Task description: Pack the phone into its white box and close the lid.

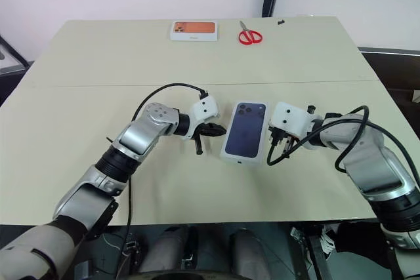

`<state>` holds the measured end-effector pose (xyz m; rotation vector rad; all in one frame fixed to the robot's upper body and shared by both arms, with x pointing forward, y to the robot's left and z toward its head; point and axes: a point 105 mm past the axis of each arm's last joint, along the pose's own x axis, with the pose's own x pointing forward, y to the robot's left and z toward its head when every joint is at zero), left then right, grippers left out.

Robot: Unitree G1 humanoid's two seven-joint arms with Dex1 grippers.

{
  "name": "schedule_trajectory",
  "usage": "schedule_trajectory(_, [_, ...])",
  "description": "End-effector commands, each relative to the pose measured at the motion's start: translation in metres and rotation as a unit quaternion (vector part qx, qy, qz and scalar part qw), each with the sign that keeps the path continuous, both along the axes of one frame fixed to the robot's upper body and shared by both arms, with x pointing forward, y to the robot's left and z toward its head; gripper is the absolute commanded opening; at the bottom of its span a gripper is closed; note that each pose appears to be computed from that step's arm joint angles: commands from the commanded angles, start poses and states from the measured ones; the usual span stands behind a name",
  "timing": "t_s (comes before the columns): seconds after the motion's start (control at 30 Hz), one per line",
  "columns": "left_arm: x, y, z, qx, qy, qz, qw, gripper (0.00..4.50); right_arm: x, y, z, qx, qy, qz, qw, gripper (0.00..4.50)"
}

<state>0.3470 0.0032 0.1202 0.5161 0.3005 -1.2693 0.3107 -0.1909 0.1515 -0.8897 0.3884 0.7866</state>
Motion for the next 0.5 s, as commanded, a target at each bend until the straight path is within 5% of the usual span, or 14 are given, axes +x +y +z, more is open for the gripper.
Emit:
schedule_trajectory(0.03, [-0.003,-0.008,0.012,-0.006,-0.020,-0.016,1.000,0.00,0.002,0.005,0.009,0.001,-0.021,0.004,1.000,0.06])
schedule_trajectory(0.27, [0.003,-0.008,0.011,-0.009,-0.028,0.000,1.000,0.00,0.003,0.007,0.007,0.006,-0.020,0.003,1.000,0.06])
schedule_trajectory(0.5, [0.001,-0.024,0.035,-0.086,-0.037,-0.005,0.996,0.00,0.001,0.008,0.004,0.008,-0.016,0.002,1.000,0.06])
